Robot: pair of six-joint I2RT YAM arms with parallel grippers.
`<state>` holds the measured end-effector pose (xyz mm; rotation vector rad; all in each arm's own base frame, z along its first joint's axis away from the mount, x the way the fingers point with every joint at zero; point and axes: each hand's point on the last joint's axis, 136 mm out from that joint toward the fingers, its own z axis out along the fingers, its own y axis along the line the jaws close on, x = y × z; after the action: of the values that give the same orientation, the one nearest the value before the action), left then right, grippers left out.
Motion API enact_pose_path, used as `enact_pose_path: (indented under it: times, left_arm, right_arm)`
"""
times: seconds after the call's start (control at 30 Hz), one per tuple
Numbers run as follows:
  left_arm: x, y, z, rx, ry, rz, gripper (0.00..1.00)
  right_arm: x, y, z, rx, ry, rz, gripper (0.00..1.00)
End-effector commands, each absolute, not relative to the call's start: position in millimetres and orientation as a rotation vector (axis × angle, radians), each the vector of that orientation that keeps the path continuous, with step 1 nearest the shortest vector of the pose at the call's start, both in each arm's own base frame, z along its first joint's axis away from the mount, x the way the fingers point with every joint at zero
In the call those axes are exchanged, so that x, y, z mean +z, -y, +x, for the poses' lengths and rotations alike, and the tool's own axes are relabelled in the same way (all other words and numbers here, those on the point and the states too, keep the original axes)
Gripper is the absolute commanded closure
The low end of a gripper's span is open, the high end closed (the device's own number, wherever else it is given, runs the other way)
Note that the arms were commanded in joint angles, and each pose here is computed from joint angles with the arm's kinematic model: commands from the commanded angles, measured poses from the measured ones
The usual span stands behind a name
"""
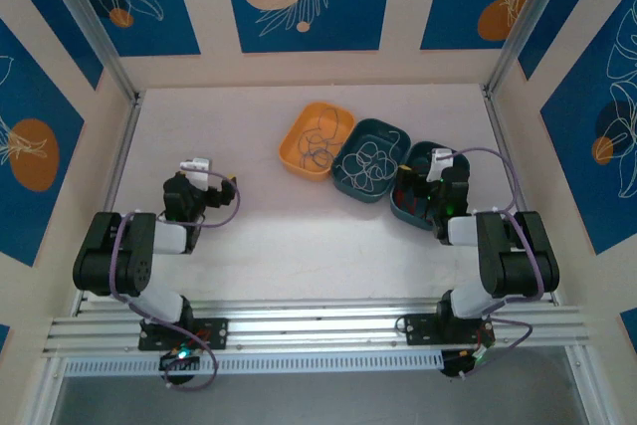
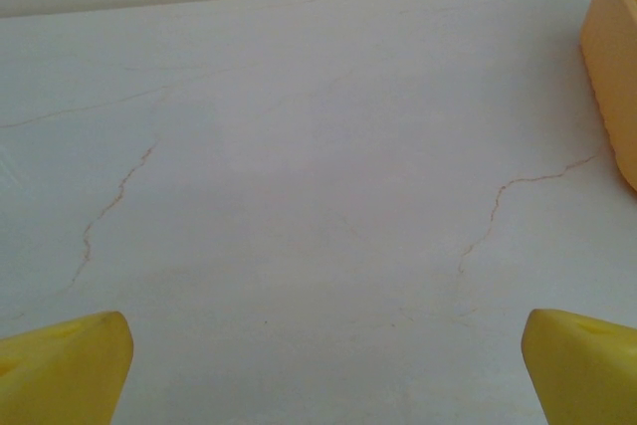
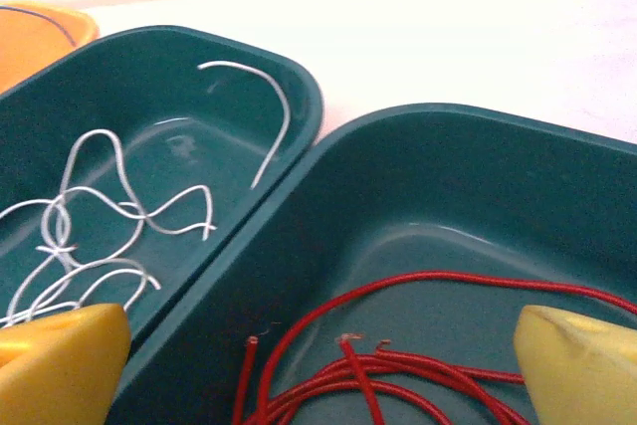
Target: Untangle the cables
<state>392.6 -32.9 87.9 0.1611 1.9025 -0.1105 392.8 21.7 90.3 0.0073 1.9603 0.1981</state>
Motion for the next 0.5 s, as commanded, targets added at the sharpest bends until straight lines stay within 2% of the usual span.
enact_pose_path:
  times: [0.0,0.47]
  left_arm:
    - [92.8,27.2,395.0,-0.095,-1.891,0.148,0.0]
    - [92.2,27.2,394.7,-0.096,-1.892,0.148,0.0]
  right_arm:
    - [94.7,-34.9,394.6,0.29,-1.955,-0.078,0.01]
    - [94.3,-35.0,394.6,0.283,-1.957,-0.078,0.01]
